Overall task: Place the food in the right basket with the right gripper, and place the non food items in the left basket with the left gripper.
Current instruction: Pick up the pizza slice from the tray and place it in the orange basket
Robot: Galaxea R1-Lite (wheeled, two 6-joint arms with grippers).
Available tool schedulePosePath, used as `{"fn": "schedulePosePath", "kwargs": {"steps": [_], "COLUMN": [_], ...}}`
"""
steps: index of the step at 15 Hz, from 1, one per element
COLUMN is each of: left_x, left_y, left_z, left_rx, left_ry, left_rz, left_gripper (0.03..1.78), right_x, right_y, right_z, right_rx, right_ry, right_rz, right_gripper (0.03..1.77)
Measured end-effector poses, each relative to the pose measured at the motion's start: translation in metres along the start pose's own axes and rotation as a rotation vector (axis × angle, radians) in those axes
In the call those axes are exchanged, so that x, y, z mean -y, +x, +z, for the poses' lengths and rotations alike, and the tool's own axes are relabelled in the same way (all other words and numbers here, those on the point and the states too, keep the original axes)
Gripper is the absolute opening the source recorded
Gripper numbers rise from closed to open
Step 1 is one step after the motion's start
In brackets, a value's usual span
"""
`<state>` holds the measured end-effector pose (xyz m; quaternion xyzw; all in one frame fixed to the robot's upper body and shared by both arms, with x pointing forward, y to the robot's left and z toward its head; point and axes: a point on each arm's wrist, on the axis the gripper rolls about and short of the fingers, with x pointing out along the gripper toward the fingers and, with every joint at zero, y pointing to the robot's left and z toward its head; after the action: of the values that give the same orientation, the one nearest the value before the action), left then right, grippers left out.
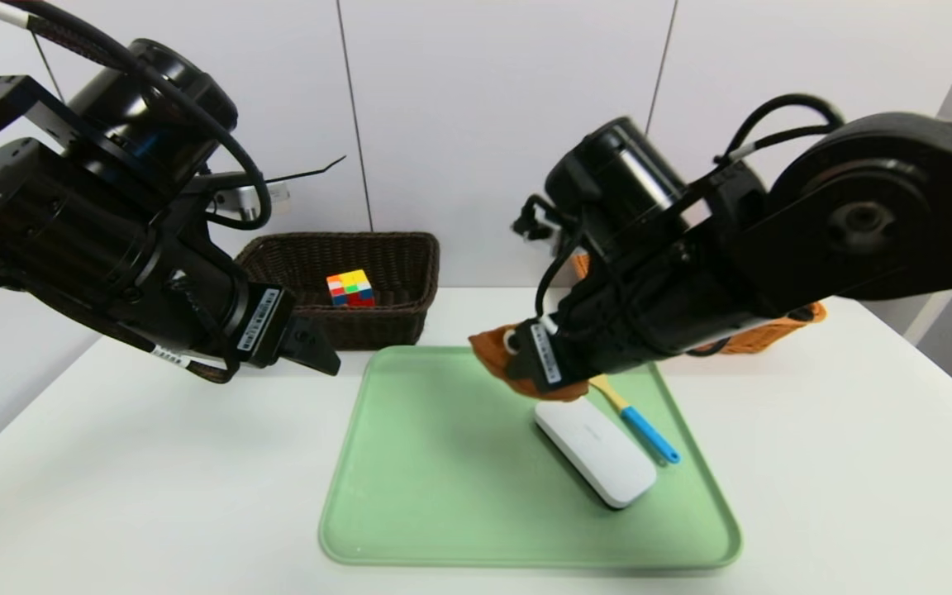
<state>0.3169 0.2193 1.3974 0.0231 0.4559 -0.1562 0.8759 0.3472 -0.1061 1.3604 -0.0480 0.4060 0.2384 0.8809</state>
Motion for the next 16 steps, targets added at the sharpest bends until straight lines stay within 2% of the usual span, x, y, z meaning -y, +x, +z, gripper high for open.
{"fn": "schedulePosePath", "kwargs": {"steps": [4, 7, 11, 16], "left_x": [0.000, 0.000, -0.001, -0.003], "left_y": [-0.004, -0.017, -0.036, -0.058], "left_z": [0.003, 0.002, -0.004, -0.012], "left_rx": [0.034, 0.081, 0.127, 0.181], "left_ry": [0.003, 0.014, 0.013, 0.014], "left_rz": [-0.010, -0.019, -0.028, -0.039], "left_gripper": [1.69, 1.69, 1.69, 1.69], "right_x": [0.057, 0.087, 0.116, 0.150], "right_y": [-0.036, -0.053, -0.051, -0.028], "right_z": [0.024, 0.033, 0.035, 0.035], "right_rx": [0.138, 0.201, 0.202, 0.155], "right_ry": [0.127, 0.184, 0.225, 0.284], "right_rz": [-0.093, -0.155, -0.218, -0.281], "right_gripper": [0.85, 0.85, 0.85, 0.85]}}
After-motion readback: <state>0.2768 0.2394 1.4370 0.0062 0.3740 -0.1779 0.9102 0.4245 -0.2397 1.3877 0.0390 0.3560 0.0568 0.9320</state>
